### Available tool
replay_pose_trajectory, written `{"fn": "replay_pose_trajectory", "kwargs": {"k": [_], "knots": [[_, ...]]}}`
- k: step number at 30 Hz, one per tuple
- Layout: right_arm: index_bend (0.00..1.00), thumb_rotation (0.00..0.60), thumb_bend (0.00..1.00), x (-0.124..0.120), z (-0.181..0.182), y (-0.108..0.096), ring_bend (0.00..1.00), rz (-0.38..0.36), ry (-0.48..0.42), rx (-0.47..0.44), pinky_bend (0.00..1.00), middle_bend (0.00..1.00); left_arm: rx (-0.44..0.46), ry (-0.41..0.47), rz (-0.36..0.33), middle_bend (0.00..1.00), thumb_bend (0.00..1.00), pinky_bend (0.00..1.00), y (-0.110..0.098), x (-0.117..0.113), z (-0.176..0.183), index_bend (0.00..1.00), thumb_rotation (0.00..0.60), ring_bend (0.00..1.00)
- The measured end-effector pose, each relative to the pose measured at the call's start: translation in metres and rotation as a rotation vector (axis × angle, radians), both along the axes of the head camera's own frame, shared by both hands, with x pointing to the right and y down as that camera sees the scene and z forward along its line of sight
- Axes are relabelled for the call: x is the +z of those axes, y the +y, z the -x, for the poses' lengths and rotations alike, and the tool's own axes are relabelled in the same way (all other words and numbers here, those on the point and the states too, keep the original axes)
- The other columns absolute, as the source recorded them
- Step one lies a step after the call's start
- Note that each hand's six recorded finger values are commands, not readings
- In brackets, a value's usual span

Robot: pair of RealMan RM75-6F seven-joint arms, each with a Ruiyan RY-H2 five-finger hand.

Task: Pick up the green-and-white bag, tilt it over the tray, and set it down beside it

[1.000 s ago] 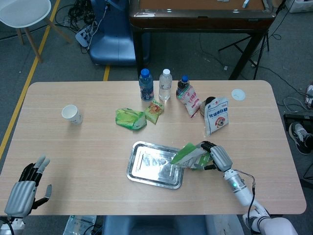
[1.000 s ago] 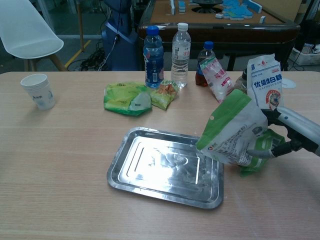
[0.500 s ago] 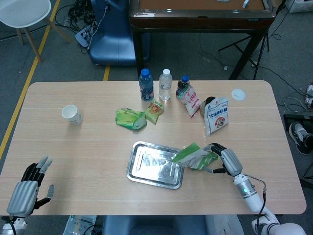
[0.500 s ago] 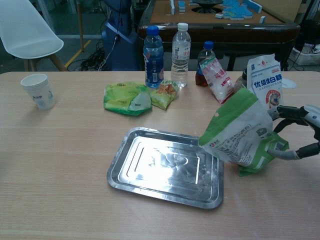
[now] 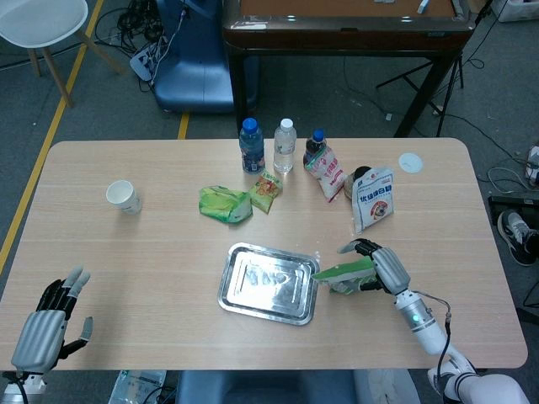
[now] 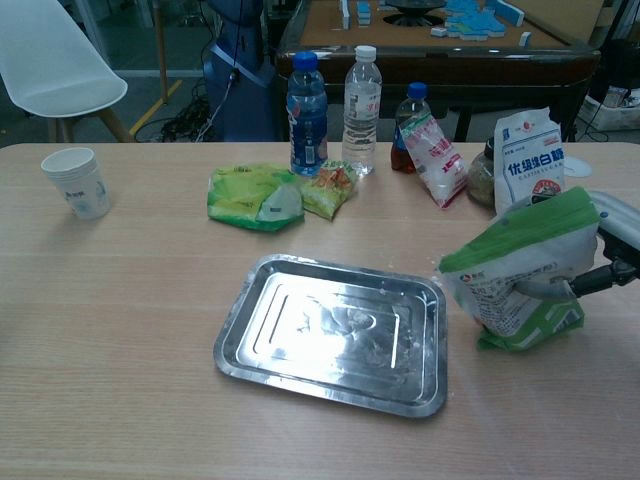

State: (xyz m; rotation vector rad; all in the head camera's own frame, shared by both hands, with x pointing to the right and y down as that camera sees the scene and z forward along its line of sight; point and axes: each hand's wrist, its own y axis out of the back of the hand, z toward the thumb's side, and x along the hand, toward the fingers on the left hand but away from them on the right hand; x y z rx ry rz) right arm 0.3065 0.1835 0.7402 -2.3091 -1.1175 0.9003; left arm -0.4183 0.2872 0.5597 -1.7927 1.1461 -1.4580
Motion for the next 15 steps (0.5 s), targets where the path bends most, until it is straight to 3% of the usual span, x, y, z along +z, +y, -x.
{"fn": "replay_pose_trajectory", "kwargs": {"k": [5, 15], "knots": [[0.34, 0.600, 0.00, -0.005, -0.002, 0.004, 0.24, -0.015, 0.003, -0.004, 0.33, 0.37, -0.009, -0.005, 0.003, 0.00, 0.47, 0.02, 0.001, 0.000, 0.004, 0.01, 0.600, 0.06], [0.34, 0.600, 0.00, -0.029, -0.042, 0.014, 0.23, -0.067, 0.059, 0.027, 0.32, 0.35, 0.009, -0.001, 0.007, 0.00, 0.47, 0.02, -0.001, 0.002, 0.001, 0.01, 0.600, 0.06]]}}
